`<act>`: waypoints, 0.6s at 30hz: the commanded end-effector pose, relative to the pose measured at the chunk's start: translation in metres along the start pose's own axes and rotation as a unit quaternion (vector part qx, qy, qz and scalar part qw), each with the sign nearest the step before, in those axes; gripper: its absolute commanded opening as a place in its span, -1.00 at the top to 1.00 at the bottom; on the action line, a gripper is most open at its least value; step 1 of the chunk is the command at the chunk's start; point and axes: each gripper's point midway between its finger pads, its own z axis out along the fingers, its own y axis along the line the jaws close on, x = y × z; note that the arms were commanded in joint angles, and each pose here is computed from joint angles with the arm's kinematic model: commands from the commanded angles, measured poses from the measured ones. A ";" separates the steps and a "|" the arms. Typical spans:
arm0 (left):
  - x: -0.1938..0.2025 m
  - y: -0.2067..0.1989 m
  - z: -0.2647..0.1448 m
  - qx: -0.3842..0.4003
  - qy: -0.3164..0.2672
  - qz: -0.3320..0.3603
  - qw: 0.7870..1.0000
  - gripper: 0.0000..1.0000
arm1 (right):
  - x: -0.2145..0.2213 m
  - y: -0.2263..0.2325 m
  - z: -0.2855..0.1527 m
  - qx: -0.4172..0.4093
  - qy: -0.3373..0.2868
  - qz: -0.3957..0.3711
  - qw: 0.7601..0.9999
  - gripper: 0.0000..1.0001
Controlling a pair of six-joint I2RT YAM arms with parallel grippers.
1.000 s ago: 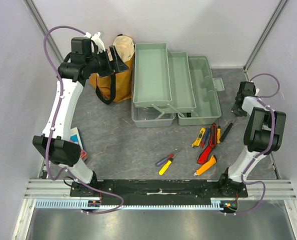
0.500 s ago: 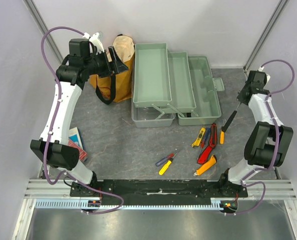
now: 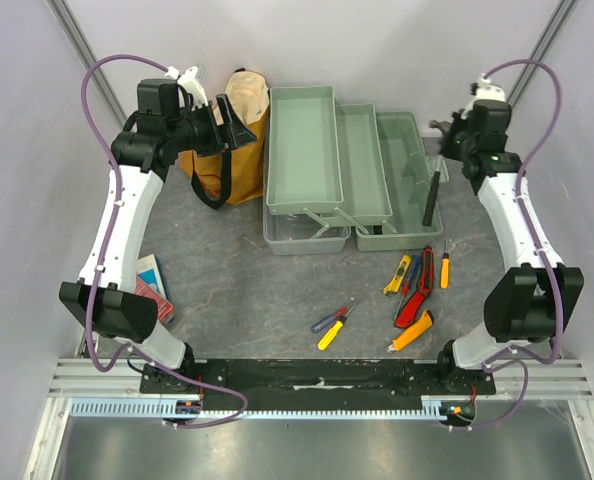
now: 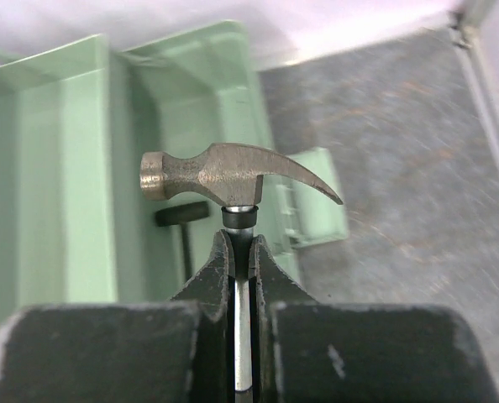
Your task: Pack the tool kit
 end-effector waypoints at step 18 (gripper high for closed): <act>-0.009 -0.005 -0.002 0.011 -0.017 0.001 1.000 -0.58 | 0.052 0.115 0.135 -0.092 -0.014 -0.109 0.990 1.00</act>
